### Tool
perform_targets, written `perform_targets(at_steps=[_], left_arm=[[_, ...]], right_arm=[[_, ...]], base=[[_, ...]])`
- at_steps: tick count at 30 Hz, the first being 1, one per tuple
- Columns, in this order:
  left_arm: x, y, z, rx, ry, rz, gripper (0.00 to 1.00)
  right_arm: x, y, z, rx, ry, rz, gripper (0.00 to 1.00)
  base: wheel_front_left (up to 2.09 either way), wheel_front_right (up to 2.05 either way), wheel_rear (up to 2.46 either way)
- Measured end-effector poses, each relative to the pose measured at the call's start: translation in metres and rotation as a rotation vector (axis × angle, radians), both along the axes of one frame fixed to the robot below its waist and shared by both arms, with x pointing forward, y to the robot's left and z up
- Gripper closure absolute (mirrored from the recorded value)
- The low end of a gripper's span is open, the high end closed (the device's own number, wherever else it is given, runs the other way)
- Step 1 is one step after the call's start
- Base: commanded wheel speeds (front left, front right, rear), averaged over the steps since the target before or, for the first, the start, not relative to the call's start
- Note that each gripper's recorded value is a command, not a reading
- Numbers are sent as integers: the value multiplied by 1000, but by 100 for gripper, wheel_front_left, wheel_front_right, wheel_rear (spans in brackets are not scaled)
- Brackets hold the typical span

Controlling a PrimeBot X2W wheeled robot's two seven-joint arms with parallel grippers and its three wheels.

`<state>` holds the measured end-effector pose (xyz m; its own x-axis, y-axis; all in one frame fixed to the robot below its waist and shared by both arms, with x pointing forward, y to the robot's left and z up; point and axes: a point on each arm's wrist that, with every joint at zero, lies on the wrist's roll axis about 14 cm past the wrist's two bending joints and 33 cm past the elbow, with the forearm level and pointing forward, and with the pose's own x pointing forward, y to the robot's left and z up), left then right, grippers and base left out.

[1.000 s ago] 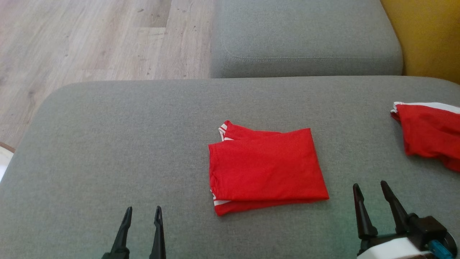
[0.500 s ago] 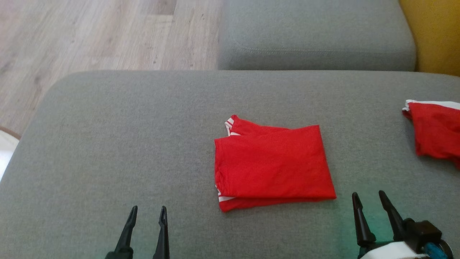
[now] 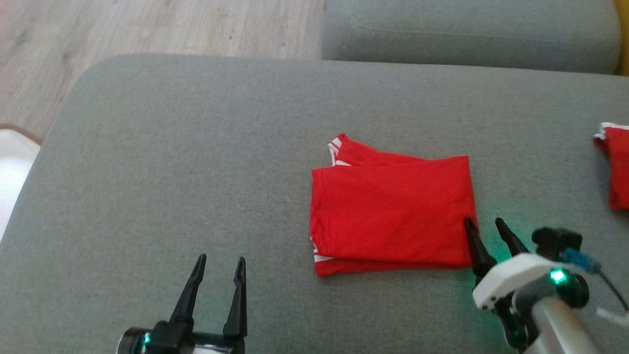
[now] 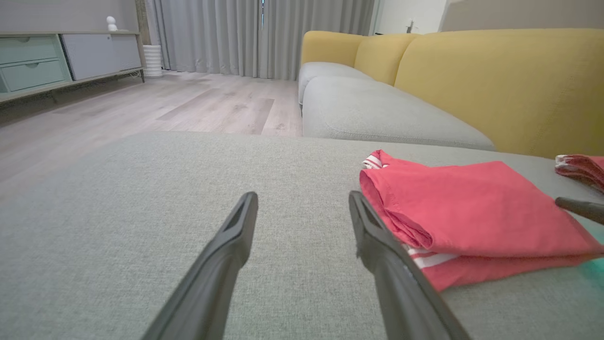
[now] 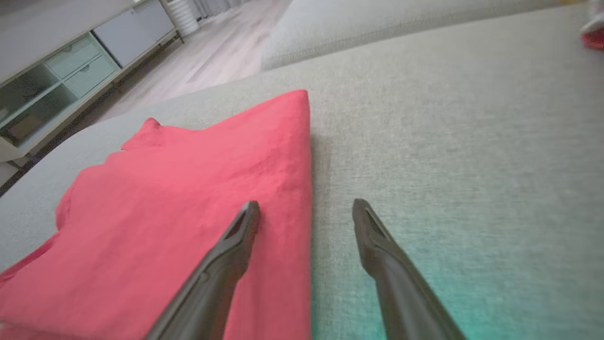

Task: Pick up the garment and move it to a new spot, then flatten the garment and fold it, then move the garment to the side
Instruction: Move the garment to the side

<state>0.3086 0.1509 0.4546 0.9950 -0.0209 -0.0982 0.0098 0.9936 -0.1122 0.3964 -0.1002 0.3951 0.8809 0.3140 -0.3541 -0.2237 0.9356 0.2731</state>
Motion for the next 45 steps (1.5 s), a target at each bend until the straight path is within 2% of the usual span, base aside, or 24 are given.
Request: perform_targets(at_steps=[5, 6, 8, 11, 15, 17, 18, 21, 26, 27, 34, 40, 41, 42, 43, 44, 45], left_arm=[[4, -2, 0, -13, 2, -13, 0], [4, -2, 0, -12, 4, -12, 0], [4, -1, -1, -12, 7, -10, 0], [6, -1, -1, -11, 7, -10, 0], [13, 0, 5, -21, -11, 0, 0], [18, -3, 7, -41, -15, -7, 0], [23, -8, 5, -63, -11, -23, 0], [35, -16, 5, -78, -14, -58, 0], [67, -33, 9, -98, -41, -126, 0], [67, -33, 9, -98, -41, -126, 0], [97, -50, -5, -119, -23, -186, 0], [109, -61, -14, -128, -9, -218, 0], [109, -62, -16, -126, -4, -220, 0], [109, -62, -17, -126, -1, -221, 0], [109, -62, -18, -125, 1, -221, 0], [109, -62, -18, -125, 3, -221, 0], [109, -62, -18, -125, 4, -223, 0]], right_arm=[[13, 8, -20, 2, 131, 37, 0], [13, 10, -24, -1, 153, 48, 26], [14, 16, -26, 14, 176, 65, 100], [18, 21, -24, 47, 176, 69, 100], [28, 2, -18, 13, 126, 50, 100], [43, -11, -8, -10, 86, 37, 100], [63, -25, 8, -41, 31, 24, 100], [95, -47, 36, -88, -58, 3, 100], [131, -102, 67, -197, -134, -62, 100], [131, -102, 67, -197, -134, -62, 100], [150, -184, 87, -340, -141, -184, 100], [143, -250, 102, -425, -111, -313, 99], [141, -256, 102, -430, -104, -329, 89], [140, -260, 103, -435, -95, -341, 64], [138, -263, 104, -441, -91, -349, 21], [137, -266, 104, -448, -92, -356, 0], [135, -269, 105, -462, -95, -364, 0]], base=[[0, 0, 0], [0, 0, 0], [0, 0, 0], [0, 0, 0], [0, 0, 0], [0, 0, 0], [0, 0, 0], [0, 0, 0], [0, 0, 0], [0, 0, 0], [0, 0, 0], [0, 0, 0], [0, 0, 0], [0, 0, 0], [0, 0, 0], [0, 0, 0], [0, 0, 0]])
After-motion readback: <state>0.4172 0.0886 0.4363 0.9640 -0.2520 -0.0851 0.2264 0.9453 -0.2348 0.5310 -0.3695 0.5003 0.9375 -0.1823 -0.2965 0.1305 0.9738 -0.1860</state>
